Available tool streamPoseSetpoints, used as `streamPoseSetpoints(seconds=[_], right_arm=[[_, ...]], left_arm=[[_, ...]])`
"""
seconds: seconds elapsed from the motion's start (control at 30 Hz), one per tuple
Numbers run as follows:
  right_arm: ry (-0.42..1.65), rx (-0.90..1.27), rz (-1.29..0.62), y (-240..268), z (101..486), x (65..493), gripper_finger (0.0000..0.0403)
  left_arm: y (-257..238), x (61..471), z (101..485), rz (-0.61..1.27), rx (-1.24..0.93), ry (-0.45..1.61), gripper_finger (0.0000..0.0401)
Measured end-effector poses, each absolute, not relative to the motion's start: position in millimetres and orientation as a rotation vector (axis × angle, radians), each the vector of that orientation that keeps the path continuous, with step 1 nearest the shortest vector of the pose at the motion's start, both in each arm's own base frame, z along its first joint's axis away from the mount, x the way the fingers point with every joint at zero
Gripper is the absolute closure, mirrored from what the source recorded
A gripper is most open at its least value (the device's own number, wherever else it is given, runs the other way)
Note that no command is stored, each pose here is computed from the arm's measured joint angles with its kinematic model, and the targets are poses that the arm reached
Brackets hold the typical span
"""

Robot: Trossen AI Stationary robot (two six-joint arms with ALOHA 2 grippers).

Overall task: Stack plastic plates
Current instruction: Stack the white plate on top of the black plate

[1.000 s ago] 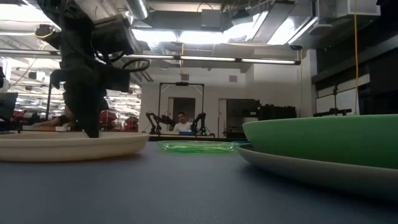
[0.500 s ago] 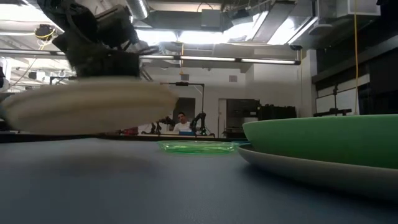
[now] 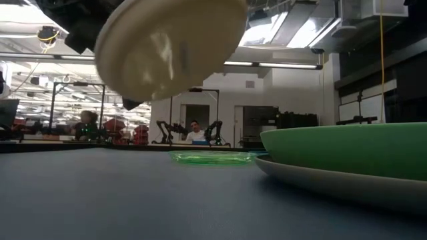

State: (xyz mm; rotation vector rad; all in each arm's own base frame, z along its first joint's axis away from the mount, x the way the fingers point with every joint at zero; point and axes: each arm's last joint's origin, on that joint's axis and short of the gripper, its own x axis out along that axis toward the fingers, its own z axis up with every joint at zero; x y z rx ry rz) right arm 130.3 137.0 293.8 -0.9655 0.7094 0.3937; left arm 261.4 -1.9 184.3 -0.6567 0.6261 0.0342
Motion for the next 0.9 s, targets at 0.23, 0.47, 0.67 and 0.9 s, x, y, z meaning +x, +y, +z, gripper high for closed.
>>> streamPoseSetpoints(seconds=[0.23, 0.47, 0.67, 0.9], right_arm=[[0.709, -0.965, 0.394, 137.0, 293.8, 130.2, 0.0325], [0.709, -0.965, 0.394, 137.0, 293.8, 130.2, 0.0325], [0.709, -0.965, 0.393, 137.0, 293.8, 130.2, 0.0325], [0.666, -0.978, 0.276, 136.1, 296.8, 132.9, 0.0325]], left_arm=[[-9.7, 271.8, 202.8, 0.068, -0.652, 0.551, 0.0392], [-16.2, 284.1, 230.4, 0.081, -0.631, 0.453, 0.0392], [-20.6, 291.1, 250.3, 0.078, -0.61, 0.392, 0.0392], [-17.6, 292.1, 253.6, 0.193, -0.574, 0.345, 0.0392]])
